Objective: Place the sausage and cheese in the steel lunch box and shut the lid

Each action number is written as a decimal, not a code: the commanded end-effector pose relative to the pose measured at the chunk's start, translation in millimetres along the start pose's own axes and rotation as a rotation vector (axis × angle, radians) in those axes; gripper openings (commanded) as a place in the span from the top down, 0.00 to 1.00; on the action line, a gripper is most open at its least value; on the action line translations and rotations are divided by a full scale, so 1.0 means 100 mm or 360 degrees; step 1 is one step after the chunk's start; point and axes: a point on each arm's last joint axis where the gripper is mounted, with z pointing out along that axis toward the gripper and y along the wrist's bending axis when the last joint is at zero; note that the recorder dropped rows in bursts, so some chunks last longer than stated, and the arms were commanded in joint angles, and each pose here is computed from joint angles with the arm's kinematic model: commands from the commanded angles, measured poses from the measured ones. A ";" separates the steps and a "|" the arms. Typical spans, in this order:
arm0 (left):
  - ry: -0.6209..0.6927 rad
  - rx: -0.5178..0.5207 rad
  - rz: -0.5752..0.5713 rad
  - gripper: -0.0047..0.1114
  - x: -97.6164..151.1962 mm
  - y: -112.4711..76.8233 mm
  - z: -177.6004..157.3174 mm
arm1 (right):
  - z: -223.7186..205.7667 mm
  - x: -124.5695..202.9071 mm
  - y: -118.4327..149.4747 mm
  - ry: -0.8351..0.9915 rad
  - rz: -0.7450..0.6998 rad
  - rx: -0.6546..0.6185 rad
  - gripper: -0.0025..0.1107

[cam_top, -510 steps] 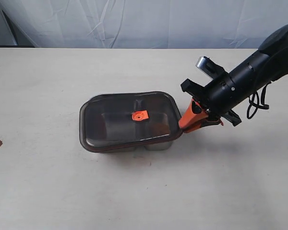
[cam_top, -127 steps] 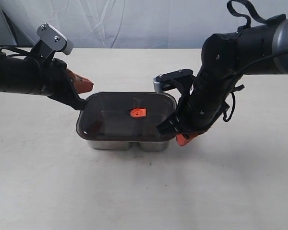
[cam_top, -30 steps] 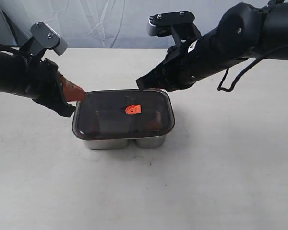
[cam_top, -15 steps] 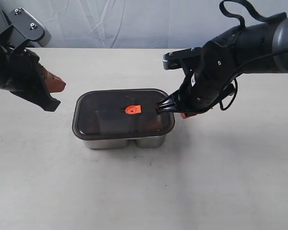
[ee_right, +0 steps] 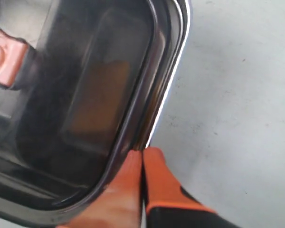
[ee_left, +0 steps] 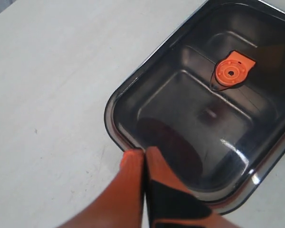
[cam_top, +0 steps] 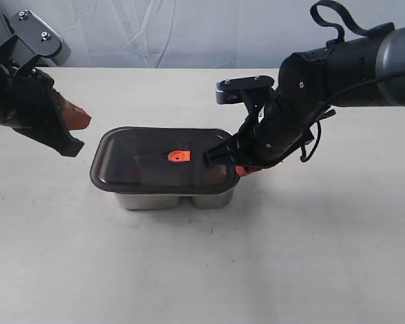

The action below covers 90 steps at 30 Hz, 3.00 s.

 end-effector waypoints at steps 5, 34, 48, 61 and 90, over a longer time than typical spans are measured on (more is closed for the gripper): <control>0.0008 -0.0014 0.0022 0.96 0.01 0.00 -0.02 | -0.05 0.00 -0.07 -0.0010 -0.0037 0.0118 0.98; 0.0144 0.0260 -0.0454 0.96 0.45 -0.11 0.43 | -0.25 0.01 0.23 -0.0085 -0.0163 -0.0134 0.98; 0.0170 0.0293 -0.0487 0.96 0.50 -0.10 0.55 | -0.24 0.00 0.28 -0.0112 -0.0189 -0.0135 0.98; 0.0089 0.0331 -0.0483 0.96 0.42 -0.12 0.50 | -0.24 -0.01 0.28 -0.0136 -0.0188 -0.0134 0.98; 0.0215 0.0137 -0.0758 0.96 0.50 -0.02 0.54 | -0.07 0.03 0.34 -0.0062 -0.0375 -0.0261 0.98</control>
